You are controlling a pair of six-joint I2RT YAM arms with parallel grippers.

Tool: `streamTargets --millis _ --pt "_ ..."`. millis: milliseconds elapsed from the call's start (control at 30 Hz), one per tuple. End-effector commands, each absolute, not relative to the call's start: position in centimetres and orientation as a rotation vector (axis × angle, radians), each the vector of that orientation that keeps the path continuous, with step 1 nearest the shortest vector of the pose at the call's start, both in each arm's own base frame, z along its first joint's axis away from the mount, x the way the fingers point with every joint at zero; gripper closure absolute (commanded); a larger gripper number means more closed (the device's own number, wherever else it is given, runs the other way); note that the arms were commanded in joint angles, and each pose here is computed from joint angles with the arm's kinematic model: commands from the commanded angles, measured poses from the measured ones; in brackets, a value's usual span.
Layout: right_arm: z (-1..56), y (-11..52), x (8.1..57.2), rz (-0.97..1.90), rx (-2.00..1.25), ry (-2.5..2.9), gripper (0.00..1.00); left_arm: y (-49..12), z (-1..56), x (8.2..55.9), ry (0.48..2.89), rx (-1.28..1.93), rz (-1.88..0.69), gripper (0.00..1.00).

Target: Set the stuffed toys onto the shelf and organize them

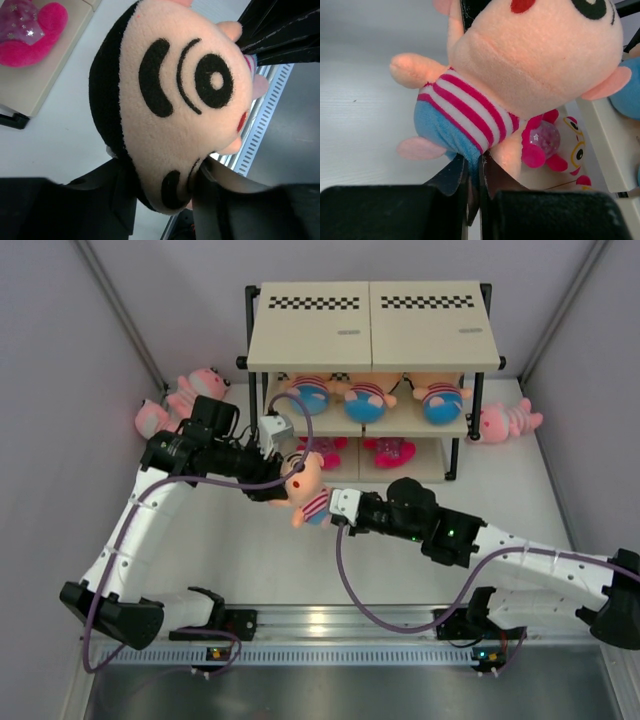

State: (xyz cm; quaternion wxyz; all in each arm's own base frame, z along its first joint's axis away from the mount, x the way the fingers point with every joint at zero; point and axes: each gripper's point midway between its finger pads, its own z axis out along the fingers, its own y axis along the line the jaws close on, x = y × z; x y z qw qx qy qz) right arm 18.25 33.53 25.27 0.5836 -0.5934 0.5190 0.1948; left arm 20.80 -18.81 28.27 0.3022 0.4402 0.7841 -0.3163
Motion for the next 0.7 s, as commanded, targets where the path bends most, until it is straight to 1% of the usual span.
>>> streamTargets --millis 0,33,67,100,167,267,300,333,400,467,500,533,600,633,667 --pt "31.2 34.1 17.3 0.554 -1.243 1.134 1.00 -18.4 29.5 22.0 2.039 1.148 -0.744 0.52" --pt "31.1 33.7 17.1 0.554 -1.244 1.141 1.00 -18.0 29.6 22.2 2.047 1.134 -0.711 0.40" --pt "31.0 33.3 17.0 0.555 -1.247 1.151 1.00 -17.8 30.0 22.4 2.042 1.125 -0.684 0.32" --pt "31.1 32.4 16.7 0.545 -1.248 1.165 1.00 -17.3 30.1 22.8 2.050 1.111 -0.637 0.19" --pt "31.1 31.4 16.6 0.523 -1.250 1.185 1.00 -16.7 31.5 22.9 2.008 1.097 -0.581 0.11" --pt "31.0 29.6 16.2 0.498 -1.265 1.236 1.00 -14.8 33.9 23.6 1.969 1.031 -0.420 0.07" --pt "30.2 29.2 15.9 0.493 -1.298 1.269 1.00 -14.1 34.3 24.0 1.974 0.999 -0.368 0.06" --pt "30.9 29.2 15.7 0.499 -1.308 1.262 1.00 -12.3 34.8 24.9 1.998 0.928 -0.238 0.03" --pt "30.3 29.9 15.3 0.520 -1.373 1.279 1.00 -10.3 35.7 25.6 2.003 0.852 -0.107 0.02" --pt "31.5 30.6 15.4 0.530 -1.391 1.289 1.00 -6.9 36.1 26.7 2.041 0.733 0.086 0.02" --pt "30.7 31.7 15.7 0.536 -1.425 1.318 1.00 -5.9 36.2 27.0 2.054 0.694 0.135 0.02" --pt "32.3 32.2 15.9 0.540 -1.417 1.309 1.00 -5.3 36.4 27.2 2.062 0.658 0.162 0.01" --pt "32.1 33.6 16.4 0.541 -1.448 1.333 1.00 -4.3 36.8 27.6 2.059 0.598 0.177 0.02" --pt "33.5 33.9 16.5 0.547 -1.440 1.320 1.00 -4.6 36.6 27.6 2.062 0.600 0.151 0.04" --pt "33.1 33.8 16.5 0.544 -1.461 1.346 1.00 -6.2 36.4 27.4 2.052 0.650 0.056 0.10"
